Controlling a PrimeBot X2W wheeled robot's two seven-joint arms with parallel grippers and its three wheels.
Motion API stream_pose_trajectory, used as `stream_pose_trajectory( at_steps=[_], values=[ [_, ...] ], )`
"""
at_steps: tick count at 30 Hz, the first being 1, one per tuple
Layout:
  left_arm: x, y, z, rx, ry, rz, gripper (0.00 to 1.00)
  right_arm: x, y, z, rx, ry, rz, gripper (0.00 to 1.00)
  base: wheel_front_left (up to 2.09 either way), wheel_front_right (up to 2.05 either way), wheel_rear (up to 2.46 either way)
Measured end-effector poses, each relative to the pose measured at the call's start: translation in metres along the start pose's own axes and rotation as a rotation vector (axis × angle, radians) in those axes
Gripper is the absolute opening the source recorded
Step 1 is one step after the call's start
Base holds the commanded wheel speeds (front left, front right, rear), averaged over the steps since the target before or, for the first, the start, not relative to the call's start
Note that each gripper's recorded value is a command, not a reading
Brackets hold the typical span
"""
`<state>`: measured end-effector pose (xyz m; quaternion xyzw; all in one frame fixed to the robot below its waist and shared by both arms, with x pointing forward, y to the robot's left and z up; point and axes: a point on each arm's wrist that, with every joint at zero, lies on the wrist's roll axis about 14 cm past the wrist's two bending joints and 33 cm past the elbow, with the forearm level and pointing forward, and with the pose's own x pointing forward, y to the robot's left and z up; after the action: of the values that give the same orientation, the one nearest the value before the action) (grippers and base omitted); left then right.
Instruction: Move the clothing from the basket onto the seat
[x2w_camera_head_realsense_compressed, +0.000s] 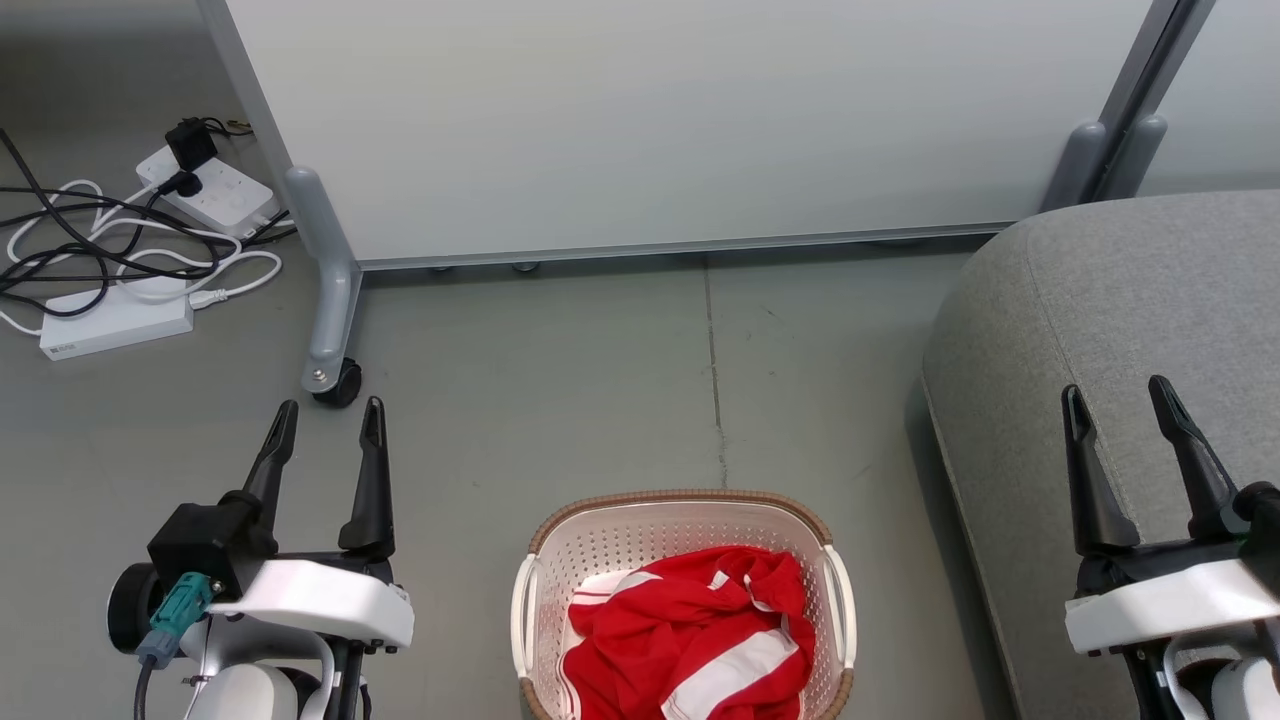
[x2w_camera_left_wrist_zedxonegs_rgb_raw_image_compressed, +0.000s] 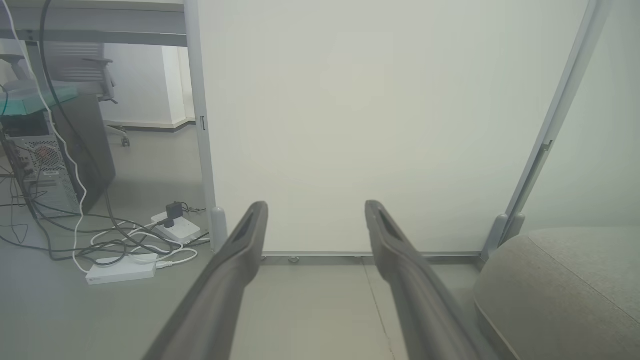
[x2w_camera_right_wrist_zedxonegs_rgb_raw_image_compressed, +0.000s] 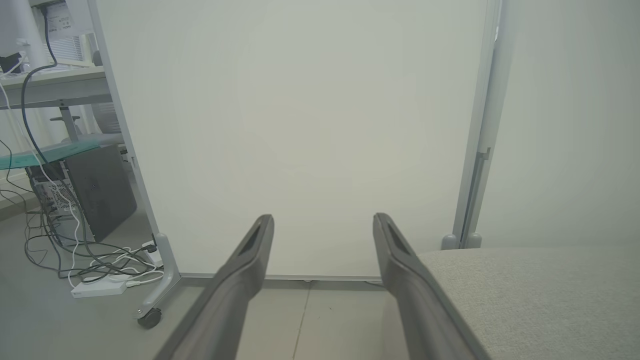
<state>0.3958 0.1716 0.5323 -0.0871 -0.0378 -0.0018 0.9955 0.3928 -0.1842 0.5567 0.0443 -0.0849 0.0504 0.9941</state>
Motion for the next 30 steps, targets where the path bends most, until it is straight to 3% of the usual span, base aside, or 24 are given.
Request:
stream_pose_trajectory(
  at_steps=[15,30],
  values=[
    [-0.004,0.007,-0.009,0.109,0.049,0.019,1.00,-0.012,0.023,-0.017,0.036,-0.016,0.017,1.00,0.00,0.00,0.00],
    [-0.010,0.001,-0.020,0.088,0.087,0.005,1.00,-0.017,0.011,-0.032,0.058,0.029,-0.026,1.00,0.00,0.00,0.00]
  ],
)
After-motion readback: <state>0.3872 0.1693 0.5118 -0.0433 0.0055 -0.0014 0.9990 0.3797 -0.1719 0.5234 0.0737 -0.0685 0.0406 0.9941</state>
